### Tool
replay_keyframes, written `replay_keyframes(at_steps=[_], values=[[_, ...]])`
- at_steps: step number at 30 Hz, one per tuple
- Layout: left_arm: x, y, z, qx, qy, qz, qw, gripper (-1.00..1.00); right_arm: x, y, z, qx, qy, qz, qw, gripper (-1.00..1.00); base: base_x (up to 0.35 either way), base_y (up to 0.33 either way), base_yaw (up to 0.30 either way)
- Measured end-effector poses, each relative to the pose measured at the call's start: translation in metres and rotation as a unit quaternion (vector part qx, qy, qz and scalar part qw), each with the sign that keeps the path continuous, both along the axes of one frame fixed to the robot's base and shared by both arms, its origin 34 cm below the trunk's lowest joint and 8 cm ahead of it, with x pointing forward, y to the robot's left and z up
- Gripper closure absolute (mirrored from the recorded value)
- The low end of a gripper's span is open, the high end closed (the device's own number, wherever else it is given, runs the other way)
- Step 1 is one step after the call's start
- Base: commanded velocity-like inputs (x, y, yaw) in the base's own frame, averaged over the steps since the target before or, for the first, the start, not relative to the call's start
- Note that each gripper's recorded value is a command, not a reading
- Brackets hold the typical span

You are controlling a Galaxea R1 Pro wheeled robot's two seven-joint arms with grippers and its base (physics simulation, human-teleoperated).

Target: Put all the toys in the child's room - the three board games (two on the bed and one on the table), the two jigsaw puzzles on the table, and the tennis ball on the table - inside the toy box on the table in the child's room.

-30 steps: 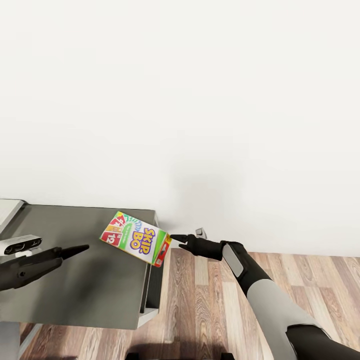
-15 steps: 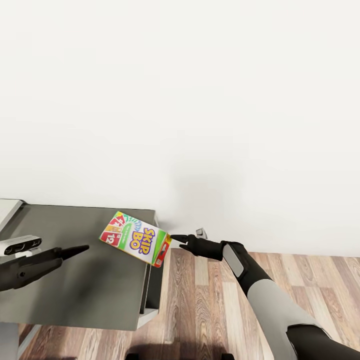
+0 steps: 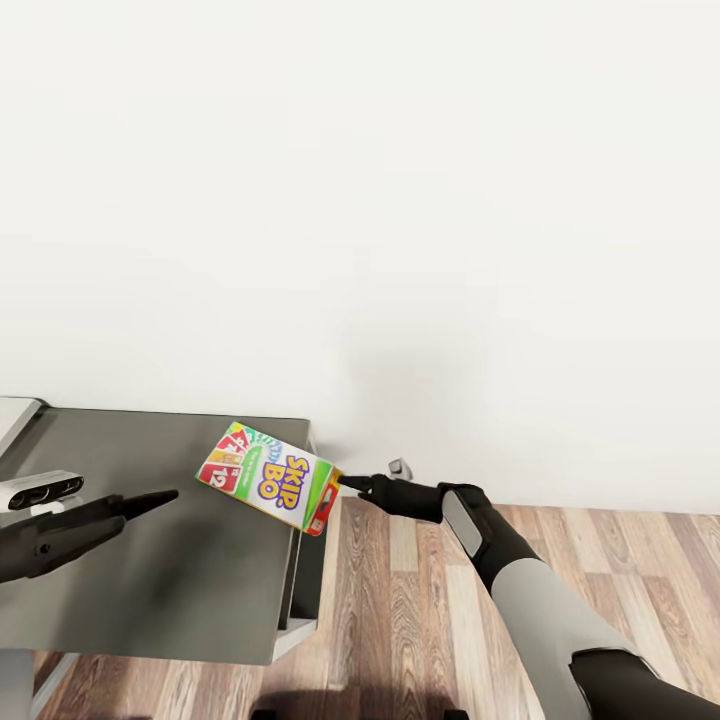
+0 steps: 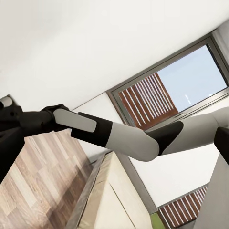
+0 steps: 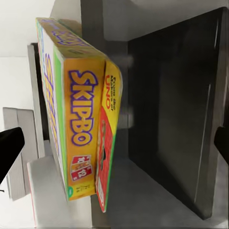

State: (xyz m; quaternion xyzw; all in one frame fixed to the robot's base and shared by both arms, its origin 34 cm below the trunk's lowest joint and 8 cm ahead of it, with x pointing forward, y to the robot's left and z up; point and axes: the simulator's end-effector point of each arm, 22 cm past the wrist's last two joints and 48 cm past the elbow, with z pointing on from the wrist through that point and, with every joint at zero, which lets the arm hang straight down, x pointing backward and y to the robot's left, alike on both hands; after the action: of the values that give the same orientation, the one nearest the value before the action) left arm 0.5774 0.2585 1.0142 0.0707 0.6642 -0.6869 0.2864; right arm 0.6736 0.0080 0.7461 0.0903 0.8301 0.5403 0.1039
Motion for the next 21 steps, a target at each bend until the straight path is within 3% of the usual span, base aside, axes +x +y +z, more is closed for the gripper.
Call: replay_keyframes(at_steps=[7, 21], values=[[-0.0001, -0.0001, -0.0001, 0.0, 0.0, 0.0, 1.0, -1.0, -0.0019, 0.0, -0.0022, -0.006, -0.001, 0.005, 1.0, -1.0, 0.0, 0.002, 0.0], [-0.0001, -0.0001, -0.0001, 0.0, 0.0, 0.0, 1.0, -1.0, -0.0021, 0.0001, -0.0024, -0.007, -0.001, 0.006, 1.0, -1.0, 0.0, 0.099, 0.0]])
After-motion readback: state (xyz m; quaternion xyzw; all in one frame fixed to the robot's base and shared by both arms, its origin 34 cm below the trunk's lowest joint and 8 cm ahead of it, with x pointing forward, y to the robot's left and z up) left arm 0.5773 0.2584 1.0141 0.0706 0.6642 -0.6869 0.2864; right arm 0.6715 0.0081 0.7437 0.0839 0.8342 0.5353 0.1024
